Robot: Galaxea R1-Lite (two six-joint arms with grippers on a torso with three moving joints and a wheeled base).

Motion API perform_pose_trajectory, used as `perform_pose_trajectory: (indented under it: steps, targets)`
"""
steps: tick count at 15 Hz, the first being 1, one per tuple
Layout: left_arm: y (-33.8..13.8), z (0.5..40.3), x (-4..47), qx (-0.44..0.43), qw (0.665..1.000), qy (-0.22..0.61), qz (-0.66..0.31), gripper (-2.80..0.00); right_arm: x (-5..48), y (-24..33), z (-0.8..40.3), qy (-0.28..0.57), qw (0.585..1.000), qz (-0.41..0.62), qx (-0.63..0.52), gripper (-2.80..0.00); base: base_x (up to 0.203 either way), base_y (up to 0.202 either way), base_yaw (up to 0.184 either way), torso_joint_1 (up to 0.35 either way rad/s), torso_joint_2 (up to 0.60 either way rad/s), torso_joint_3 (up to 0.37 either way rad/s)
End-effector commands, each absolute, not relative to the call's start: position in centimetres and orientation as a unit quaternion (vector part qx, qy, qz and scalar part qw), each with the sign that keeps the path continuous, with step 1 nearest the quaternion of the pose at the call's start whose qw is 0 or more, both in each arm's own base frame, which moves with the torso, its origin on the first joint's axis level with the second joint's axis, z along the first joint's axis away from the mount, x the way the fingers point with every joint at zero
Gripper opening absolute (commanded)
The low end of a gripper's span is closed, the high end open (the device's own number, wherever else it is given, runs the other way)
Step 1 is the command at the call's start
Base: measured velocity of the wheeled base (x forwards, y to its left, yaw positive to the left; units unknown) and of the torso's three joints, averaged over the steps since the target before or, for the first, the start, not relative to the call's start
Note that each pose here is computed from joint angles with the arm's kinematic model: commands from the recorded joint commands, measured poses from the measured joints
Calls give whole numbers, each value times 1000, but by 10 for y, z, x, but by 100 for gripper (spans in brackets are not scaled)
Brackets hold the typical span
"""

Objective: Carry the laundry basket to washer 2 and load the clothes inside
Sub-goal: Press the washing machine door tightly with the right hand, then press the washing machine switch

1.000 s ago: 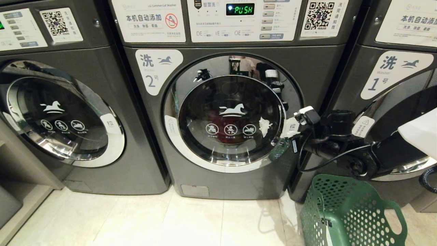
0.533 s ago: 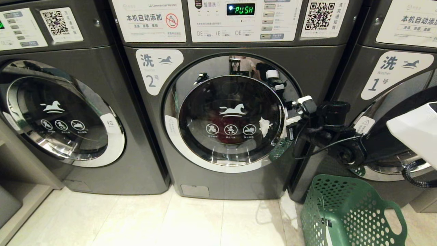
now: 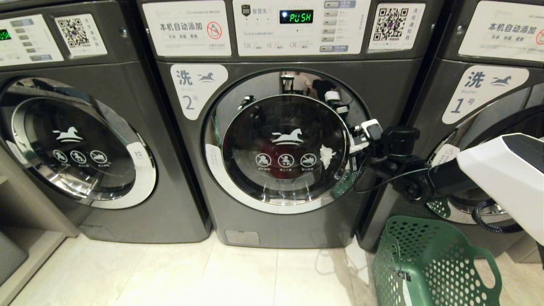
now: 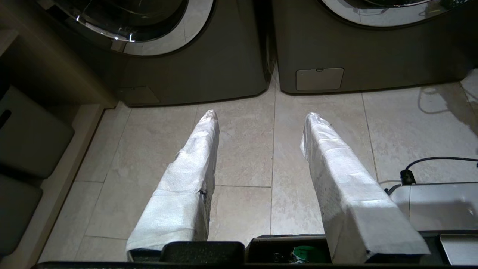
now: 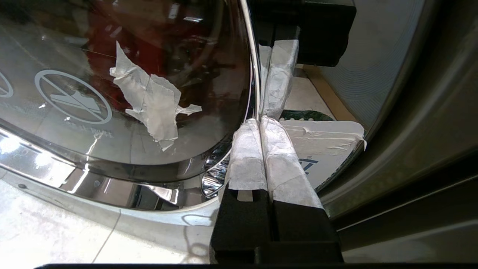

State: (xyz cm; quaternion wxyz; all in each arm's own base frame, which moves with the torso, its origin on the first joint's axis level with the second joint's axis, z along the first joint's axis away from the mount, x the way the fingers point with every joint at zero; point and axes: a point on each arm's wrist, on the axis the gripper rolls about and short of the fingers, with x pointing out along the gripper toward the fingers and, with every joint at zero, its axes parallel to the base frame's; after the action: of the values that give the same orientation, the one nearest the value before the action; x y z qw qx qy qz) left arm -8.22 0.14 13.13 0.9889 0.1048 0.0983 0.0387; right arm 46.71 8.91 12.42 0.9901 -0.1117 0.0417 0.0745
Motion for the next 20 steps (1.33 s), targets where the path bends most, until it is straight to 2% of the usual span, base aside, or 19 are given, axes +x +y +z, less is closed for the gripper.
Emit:
perform_pose_trajectory:
  steps: [1, 3, 5, 6, 7, 9, 13, 17, 20]
  targets:
    - [1, 129, -81, 105, 988, 104, 38, -280, 466, 87, 130, 35, 991, 70, -112, -280, 0, 0, 0, 0, 0, 0]
    - [1, 122, -77, 100, 987, 117, 35, -280, 438, 82, 176, 14, 992, 69, -109, -280, 0, 0, 0, 0, 0, 0]
    - [1, 114, -72, 98, 986, 130, 30, -280, 384, 72, 232, -1, 992, 68, -103, -280, 0, 0, 0, 13, 6, -6]
    - [1, 110, -69, 97, 985, 138, 27, -280, 348, 65, 250, -1, 993, 68, -98, -280, 0, 0, 0, 0, 0, 0]
    - [1, 105, -66, 97, 985, 144, 21, -280, 311, 58, 250, 19, 993, 69, -97, -280, 0, 0, 0, 0, 0, 0]
    - [0, 96, -58, 94, 985, 146, -3, -280, 228, 42, 216, 85, 989, 72, -101, -280, 0, 0, 0, 0, 0, 0]
    - [-1, 88, -50, 89, 986, 135, -34, -280, 81, 13, 139, 138, 983, 61, -105, -280, 0, 0, 0, 0, 0, 0]
    - [-2, 89, -36, 83, 994, 55, -44, -280, 10, 1, 105, 94, 988, 84, -90, -280, 0, 0, 0, 0, 0, 0]
    - [-2, 86, -30, 74, 996, 18, -44, -280, -2, -1, 87, 108, 991, 45, -56, -280, 0, 0, 0, 0, 0, 0]
